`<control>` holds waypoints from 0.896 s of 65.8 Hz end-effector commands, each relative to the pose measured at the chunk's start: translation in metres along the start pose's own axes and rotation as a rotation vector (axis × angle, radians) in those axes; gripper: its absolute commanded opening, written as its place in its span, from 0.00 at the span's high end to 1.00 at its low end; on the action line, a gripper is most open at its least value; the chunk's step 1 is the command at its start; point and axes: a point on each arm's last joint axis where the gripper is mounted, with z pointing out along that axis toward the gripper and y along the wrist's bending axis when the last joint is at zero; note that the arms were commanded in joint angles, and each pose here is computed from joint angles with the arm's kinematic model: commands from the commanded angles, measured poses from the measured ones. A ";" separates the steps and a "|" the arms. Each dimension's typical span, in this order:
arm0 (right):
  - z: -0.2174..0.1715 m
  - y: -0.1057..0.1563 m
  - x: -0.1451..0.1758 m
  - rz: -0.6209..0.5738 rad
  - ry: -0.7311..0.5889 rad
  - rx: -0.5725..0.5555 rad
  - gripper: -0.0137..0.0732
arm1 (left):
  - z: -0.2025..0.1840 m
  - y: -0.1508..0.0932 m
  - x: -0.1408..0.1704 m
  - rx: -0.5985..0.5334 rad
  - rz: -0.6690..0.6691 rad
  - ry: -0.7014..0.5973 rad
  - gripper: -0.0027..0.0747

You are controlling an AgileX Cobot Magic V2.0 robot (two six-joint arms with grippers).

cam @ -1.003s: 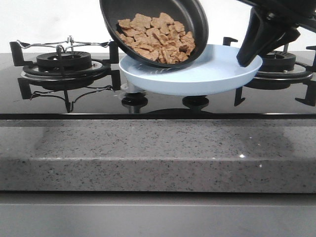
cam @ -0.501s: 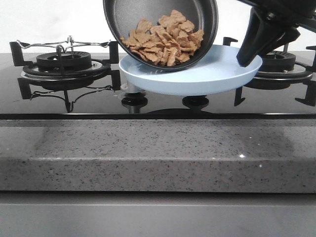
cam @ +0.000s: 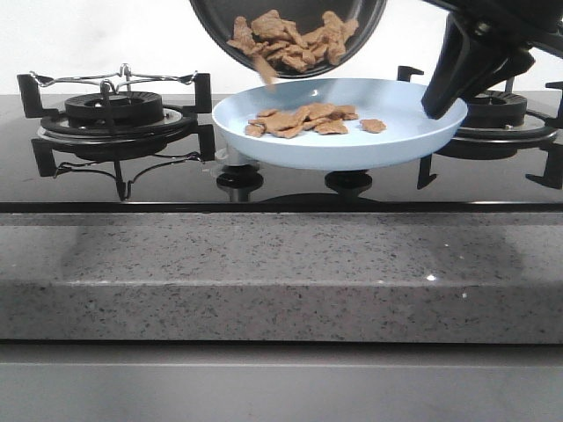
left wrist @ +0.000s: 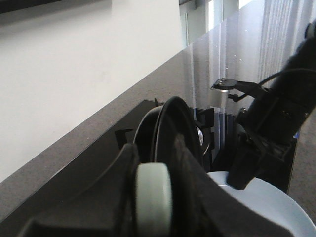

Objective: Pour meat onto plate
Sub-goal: 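Tilt the pan with the left gripper, pouring meat onto the plate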

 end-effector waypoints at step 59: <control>-0.021 0.008 -0.009 -0.015 -0.097 -0.025 0.92 | -0.011 -0.025 -0.034 0.152 0.431 -0.186 0.99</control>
